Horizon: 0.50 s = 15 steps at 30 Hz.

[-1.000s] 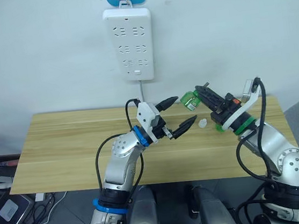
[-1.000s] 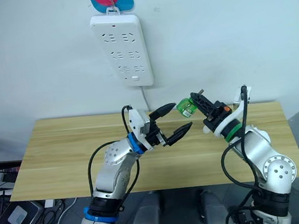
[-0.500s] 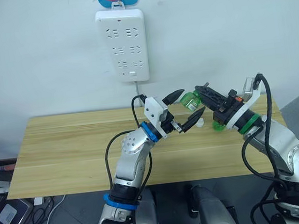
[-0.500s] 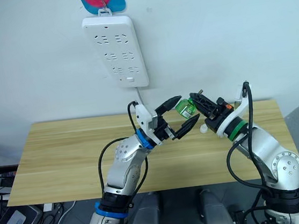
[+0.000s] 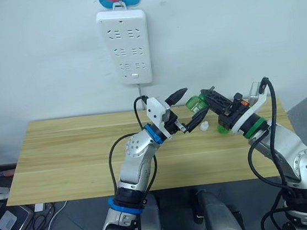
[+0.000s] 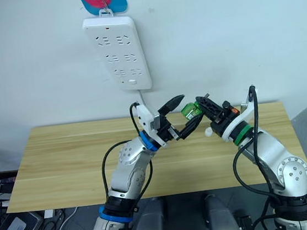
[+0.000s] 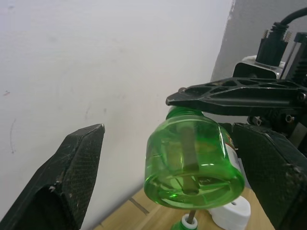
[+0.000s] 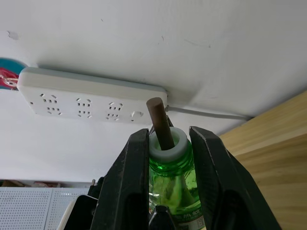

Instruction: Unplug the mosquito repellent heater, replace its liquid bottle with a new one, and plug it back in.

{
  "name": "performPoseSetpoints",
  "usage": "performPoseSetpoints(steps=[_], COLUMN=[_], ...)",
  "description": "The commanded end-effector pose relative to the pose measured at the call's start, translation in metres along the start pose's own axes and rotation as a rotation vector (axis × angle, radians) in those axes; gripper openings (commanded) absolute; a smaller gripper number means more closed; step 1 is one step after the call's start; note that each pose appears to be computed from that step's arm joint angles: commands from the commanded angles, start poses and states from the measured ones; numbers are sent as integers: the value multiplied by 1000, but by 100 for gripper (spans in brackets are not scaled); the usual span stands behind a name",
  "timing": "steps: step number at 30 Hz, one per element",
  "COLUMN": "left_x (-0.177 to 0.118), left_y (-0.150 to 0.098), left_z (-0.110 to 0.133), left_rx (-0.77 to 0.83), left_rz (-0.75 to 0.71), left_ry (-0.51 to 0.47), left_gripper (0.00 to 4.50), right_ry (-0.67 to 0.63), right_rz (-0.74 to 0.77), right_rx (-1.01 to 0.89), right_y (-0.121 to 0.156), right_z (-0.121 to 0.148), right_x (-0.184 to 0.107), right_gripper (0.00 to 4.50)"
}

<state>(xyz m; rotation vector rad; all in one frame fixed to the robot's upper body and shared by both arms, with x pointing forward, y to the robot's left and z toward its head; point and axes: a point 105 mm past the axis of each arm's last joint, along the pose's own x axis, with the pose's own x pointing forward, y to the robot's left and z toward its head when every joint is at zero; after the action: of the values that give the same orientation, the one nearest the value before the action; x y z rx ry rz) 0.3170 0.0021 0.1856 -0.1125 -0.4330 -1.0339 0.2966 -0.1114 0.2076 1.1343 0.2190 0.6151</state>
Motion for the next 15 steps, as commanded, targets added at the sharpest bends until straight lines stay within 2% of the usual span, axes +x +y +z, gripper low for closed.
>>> performPoseSetpoints(steps=[1, 3, 10, 11, 15], left_x=[4, 4, 4, 4, 4], left_y=[-8, -9, -15, -15, -14], left_z=[7, 6, 1, 1, 0], left_rx=[0, 1, -15, -15, -13], left_rz=[-24, -28, -38, -36, -32], left_ry=[-36, -32, -12, -10, -8], left_gripper=[450, 450, 237, 225, 225], right_ry=[-3, -3, 5, 6, 6], right_rz=[70, 73, 90, 91, 93], right_rx=[-10, -9, 2, 2, 1], right_y=[18, 19, 24, 24, 25], right_z=[0, 0, -3, -4, -4], right_x=[-3, -3, -1, -1, -1], right_gripper=[88, 88, 88, 88, 88])
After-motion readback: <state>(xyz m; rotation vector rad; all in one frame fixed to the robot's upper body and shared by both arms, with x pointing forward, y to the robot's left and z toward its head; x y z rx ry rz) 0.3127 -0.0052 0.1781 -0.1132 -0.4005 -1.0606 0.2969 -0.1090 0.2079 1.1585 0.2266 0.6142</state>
